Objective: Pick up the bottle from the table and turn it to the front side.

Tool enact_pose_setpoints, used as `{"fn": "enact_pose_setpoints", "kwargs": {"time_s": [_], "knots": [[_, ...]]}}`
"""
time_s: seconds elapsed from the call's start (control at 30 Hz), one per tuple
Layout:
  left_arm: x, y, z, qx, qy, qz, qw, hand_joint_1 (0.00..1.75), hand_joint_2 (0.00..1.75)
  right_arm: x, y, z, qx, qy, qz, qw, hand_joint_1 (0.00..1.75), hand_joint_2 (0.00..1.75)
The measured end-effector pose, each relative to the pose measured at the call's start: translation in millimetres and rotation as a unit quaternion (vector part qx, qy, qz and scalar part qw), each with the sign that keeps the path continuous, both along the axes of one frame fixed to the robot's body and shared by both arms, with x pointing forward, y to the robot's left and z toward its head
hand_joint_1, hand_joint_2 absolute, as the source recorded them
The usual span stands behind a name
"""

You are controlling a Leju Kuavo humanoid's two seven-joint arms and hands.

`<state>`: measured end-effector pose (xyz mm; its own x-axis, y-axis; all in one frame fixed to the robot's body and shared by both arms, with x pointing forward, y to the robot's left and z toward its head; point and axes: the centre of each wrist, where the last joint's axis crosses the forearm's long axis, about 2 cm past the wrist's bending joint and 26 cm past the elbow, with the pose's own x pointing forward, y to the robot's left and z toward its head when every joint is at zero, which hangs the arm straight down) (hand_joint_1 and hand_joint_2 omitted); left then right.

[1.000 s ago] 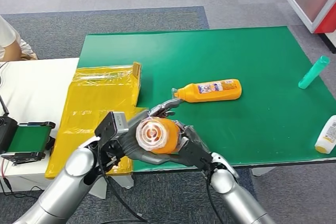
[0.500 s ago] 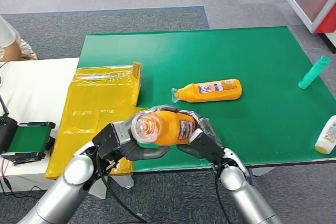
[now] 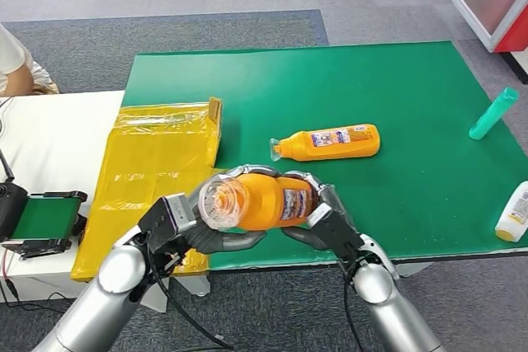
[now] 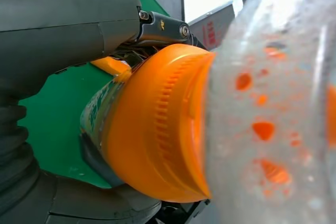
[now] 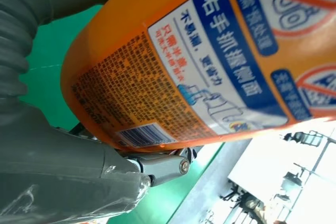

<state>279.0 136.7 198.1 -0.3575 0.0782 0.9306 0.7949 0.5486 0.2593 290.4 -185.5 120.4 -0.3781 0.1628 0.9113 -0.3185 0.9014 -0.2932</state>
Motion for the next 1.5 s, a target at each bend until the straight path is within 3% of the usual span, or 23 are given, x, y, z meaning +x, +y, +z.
{"fn": "enact_pose_setpoints", "kwargs": {"time_s": [0.1,0.27,0.47,0.7,1.1,1.17,1.37,1.43,1.5], "knots": [[-1.2,2.2,2.2,-0.016,-0.006,0.001,1.000,1.75,1.75,-0.9,-3.2,8.9,0.019,-0.007,0.012,1.000,0.00,1.75],[-4.4,9.1,-1.9,-0.031,-0.009,0.036,0.999,1.75,1.75,0.7,-8.0,16.4,0.040,-0.005,0.011,0.999,0.00,1.75],[-6.3,33.7,-11.2,0.009,-0.046,0.152,0.987,1.75,1.75,0.7,-24.3,25.0,0.062,-0.022,-0.028,0.997,0.00,1.75],[-11.8,65.0,-7.5,0.093,-0.172,0.332,0.923,1.75,1.75,-11.5,-43.8,36.9,0.069,-0.058,-0.060,0.994,0.00,1.75],[-7.6,87.3,-4.5,0.175,-0.225,0.429,0.857,1.75,1.75,-27.1,-47.9,61.1,0.071,-0.113,-0.053,0.990,0.00,1.75],[-5.7,87.7,-3.9,0.216,-0.245,0.449,0.832,1.75,1.75,-28.4,-48.0,63.3,0.073,-0.118,-0.050,0.989,0.00,1.75],[21.7,90.3,-17.7,0.394,-0.300,0.497,0.713,1.75,1.75,-32.0,-48.7,79.8,0.082,-0.150,-0.046,0.984,0.00,1.75],[33.6,92.0,-27.5,0.439,-0.294,0.485,0.697,1.75,1.75,-33.4,-49.8,86.5,0.085,-0.163,-0.045,0.982,0.00,1.75],[45.4,93.6,-39.1,0.477,-0.269,0.458,0.701,1.75,1.75,-34.7,-50.3,93.2,0.086,-0.176,-0.042,0.980,0.00,1.75]]}}
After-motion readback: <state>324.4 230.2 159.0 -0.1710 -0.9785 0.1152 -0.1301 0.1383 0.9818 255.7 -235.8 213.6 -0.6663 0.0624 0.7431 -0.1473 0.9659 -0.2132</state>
